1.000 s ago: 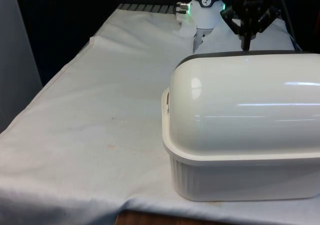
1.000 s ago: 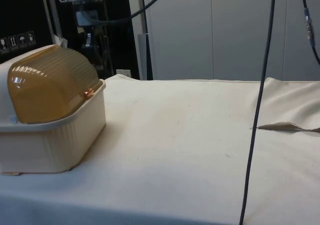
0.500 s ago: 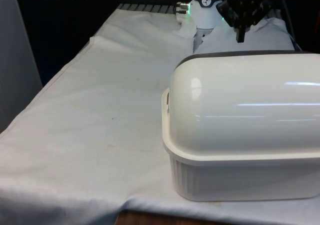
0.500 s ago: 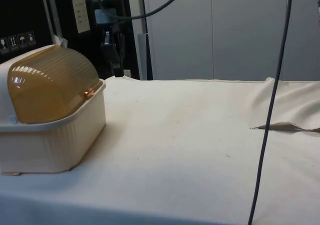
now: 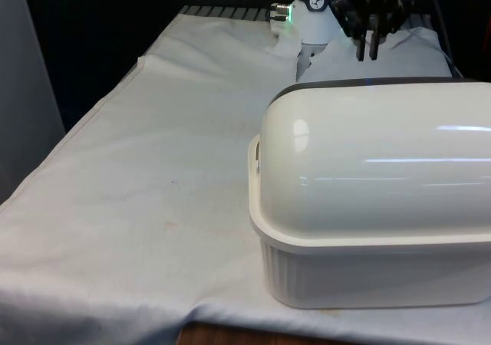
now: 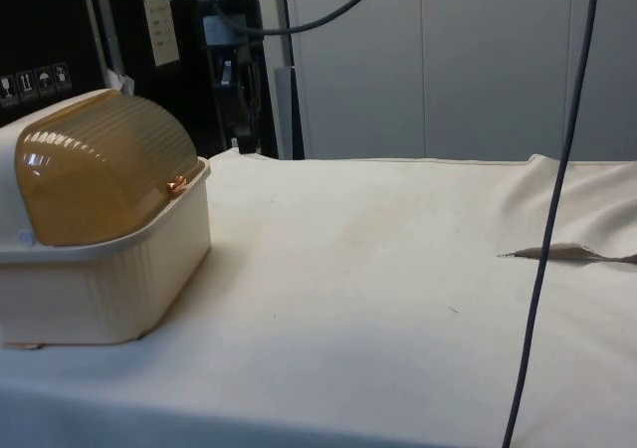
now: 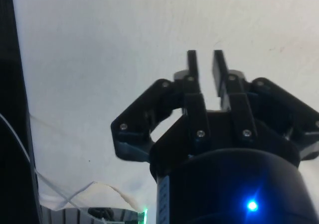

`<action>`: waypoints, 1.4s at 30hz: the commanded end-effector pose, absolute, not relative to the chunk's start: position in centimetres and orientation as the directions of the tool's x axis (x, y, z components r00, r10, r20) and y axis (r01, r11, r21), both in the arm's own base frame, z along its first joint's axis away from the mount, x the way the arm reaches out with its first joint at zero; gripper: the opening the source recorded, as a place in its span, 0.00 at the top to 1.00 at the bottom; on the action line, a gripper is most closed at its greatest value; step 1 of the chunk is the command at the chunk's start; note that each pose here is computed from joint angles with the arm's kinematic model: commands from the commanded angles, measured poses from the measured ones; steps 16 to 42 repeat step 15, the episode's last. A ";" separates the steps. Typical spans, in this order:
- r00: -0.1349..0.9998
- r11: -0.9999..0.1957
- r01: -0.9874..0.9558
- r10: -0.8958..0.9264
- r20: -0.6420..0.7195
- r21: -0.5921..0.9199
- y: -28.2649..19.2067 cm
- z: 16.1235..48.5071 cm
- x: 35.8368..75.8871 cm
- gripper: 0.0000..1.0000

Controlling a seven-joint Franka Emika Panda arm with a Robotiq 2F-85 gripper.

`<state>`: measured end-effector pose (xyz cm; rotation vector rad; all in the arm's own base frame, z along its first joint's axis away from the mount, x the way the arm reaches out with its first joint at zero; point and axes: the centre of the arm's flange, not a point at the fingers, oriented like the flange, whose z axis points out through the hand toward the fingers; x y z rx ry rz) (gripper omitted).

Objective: Open the lid, then close it.

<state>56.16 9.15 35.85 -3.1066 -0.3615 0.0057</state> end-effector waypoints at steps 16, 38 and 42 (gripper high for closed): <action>0.974 -0.974 0.226 0.226 -0.001 -0.014 9.2 35.9 56.2 0.04; 0.974 -0.974 0.226 0.226 -0.001 -0.014 9.2 35.9 56.2 0.04; 0.974 -0.974 0.226 0.226 -0.001 -0.014 9.2 35.9 56.2 0.04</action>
